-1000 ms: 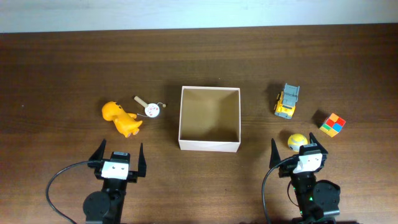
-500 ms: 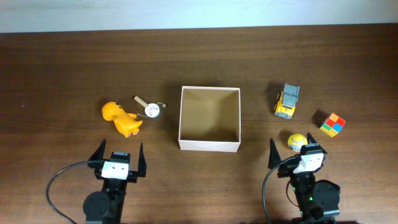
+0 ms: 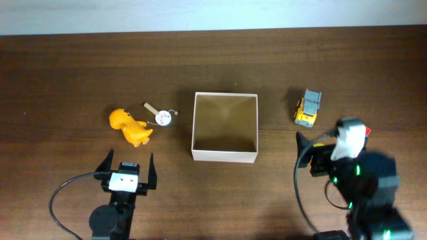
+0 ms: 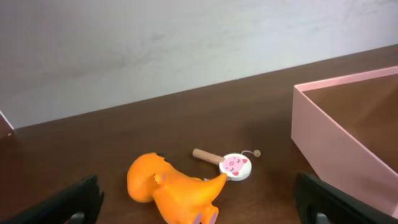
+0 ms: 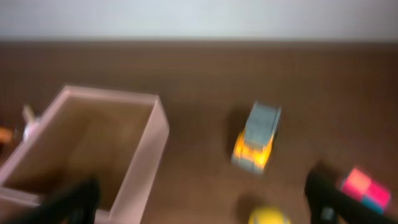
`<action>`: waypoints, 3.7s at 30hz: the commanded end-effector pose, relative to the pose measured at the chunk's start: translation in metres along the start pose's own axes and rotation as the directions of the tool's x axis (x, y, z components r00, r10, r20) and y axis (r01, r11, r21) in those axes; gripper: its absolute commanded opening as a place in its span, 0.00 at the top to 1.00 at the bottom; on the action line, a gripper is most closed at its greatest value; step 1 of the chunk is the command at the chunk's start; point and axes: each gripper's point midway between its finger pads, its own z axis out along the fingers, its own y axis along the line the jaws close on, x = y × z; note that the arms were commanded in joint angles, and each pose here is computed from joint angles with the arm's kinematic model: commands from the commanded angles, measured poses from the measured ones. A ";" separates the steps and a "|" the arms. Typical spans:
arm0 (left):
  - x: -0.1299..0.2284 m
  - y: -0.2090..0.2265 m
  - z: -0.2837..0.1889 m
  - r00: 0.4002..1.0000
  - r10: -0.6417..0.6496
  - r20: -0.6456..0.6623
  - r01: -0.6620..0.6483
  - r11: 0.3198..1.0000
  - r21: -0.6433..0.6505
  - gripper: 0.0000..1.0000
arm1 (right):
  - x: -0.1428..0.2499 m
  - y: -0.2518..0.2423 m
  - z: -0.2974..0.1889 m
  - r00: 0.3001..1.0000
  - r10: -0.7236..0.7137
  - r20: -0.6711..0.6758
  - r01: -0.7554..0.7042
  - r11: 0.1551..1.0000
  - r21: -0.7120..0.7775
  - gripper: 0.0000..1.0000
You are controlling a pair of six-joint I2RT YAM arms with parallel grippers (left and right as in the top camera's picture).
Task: Pack container
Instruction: 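Move the right gripper over the yellow-grey toy truck, then lower the right gripper and grasp the toy truck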
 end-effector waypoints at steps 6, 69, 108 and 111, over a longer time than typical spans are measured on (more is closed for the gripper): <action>0.002 0.001 0.000 1.000 0.014 -0.003 -0.014 1.000 -0.007 0.01 | -0.044 0.019 0.083 0.941 0.030 -0.337 -0.064 0.994 -0.091 0.01; 0.002 0.001 0.000 1.000 0.014 -0.003 -0.014 1.000 -0.007 0.01 | 0.106 -0.108 0.252 0.716 0.391 -0.578 -0.277 0.919 0.279 0.16; 0.002 0.001 0.000 1.000 0.014 -0.003 -0.014 1.000 -0.007 0.01 | 0.164 -0.108 0.250 0.643 0.104 -0.759 -0.036 0.994 0.106 0.34; 0.002 0.001 0.000 1.000 0.014 -0.003 -0.014 1.000 -0.007 0.01 | 0.164 -0.109 0.251 0.644 0.104 -0.758 -0.036 0.994 0.106 0.46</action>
